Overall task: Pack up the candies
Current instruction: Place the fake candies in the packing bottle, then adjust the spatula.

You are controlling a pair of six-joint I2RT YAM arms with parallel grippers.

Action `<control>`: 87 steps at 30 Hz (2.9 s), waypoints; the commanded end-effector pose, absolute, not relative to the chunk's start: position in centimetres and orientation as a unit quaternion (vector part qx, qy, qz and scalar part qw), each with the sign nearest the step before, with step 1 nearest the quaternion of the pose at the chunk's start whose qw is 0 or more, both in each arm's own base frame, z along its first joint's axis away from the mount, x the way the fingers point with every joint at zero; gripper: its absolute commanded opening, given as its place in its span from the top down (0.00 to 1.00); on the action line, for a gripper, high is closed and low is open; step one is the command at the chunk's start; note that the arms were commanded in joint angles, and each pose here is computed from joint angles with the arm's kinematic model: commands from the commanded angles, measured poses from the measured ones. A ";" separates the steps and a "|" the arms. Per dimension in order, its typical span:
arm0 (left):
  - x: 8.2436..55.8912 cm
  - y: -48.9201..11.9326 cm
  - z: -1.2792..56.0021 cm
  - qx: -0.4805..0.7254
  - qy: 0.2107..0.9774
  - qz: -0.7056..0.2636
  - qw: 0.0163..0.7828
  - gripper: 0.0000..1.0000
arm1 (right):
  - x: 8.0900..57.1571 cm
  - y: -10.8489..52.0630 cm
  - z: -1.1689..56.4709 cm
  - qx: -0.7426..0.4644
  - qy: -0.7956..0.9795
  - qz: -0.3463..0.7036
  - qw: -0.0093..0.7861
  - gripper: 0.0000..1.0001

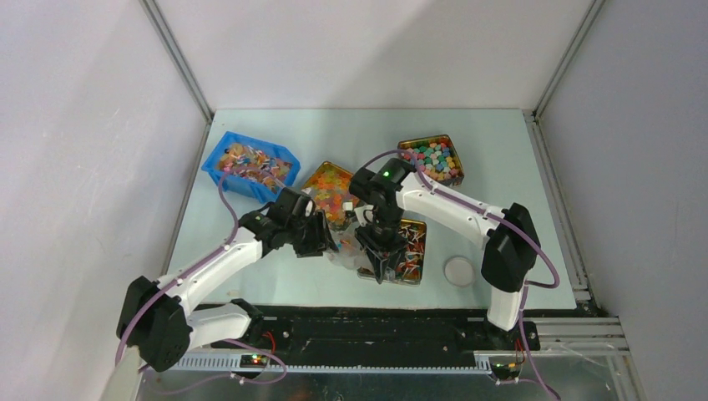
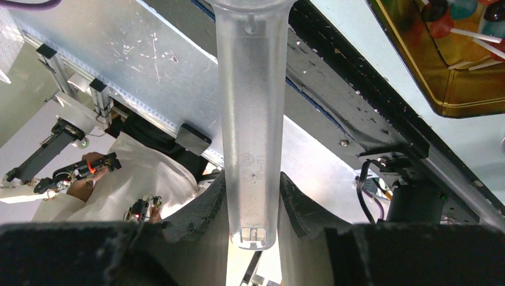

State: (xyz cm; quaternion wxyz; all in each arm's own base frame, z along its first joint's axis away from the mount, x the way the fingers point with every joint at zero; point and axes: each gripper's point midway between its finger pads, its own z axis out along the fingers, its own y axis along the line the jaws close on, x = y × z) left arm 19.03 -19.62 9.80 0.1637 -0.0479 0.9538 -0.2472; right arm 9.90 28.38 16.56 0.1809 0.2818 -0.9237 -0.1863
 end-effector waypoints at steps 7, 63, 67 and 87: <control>19.4 -19.8 10.7 -0.033 0.952 -0.247 0.178 0.46 | 10.3 28.4 17.4 0.281 -0.925 -0.183 0.177 1.00; 17.5 -29.1 12.7 -0.010 0.902 -0.389 0.184 0.32 | 8.3 16.8 15.8 0.201 -0.973 -0.087 0.077 1.00; 18.3 -30.2 14.2 -0.014 0.892 -0.409 0.191 0.32 | 8.2 16.7 15.4 0.222 -0.970 -0.069 0.076 1.00; 18.6 -33.2 12.8 0.015 0.907 -0.395 0.147 0.44 | 11.6 19.9 18.2 0.224 -0.966 -0.131 -0.011 1.00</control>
